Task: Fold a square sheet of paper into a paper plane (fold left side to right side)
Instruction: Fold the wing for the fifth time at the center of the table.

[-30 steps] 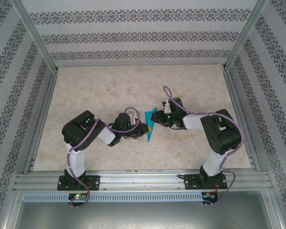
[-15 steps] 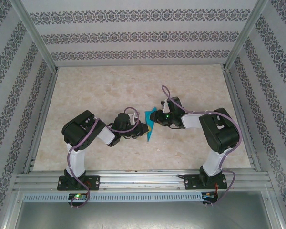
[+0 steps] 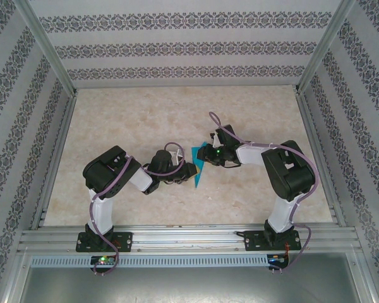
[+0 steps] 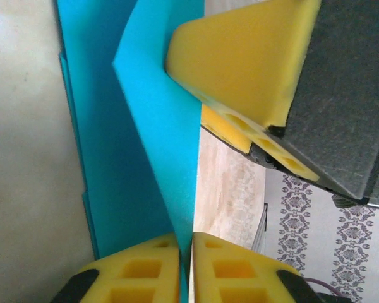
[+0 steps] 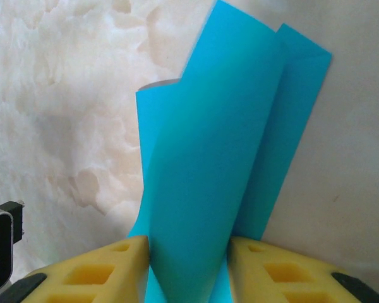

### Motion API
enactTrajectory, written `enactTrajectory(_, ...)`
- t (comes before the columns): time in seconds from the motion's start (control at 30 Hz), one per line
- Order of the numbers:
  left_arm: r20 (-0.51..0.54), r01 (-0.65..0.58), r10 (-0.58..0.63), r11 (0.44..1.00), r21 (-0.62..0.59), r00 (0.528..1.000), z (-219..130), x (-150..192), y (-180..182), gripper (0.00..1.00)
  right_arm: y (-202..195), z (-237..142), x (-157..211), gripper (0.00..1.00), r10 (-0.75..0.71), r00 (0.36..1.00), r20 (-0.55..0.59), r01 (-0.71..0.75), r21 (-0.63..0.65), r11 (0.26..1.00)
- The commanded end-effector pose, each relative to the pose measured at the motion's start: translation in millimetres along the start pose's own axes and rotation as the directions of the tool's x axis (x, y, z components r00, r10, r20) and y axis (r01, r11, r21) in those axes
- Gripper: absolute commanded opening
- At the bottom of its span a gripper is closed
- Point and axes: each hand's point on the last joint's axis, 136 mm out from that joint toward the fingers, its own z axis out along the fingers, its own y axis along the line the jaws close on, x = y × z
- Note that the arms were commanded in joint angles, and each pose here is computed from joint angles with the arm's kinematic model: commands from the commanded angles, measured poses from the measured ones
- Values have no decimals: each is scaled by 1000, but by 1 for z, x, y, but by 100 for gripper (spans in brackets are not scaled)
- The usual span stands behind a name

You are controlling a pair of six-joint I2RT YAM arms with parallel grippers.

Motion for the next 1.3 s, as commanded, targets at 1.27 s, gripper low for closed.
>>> enactTrajectory(1.27, 11, 34, -33, 991, -132, 999, 0, -31, 21, 30, -27, 15, 21, 39, 15, 997, -72, -8, 102, 995)
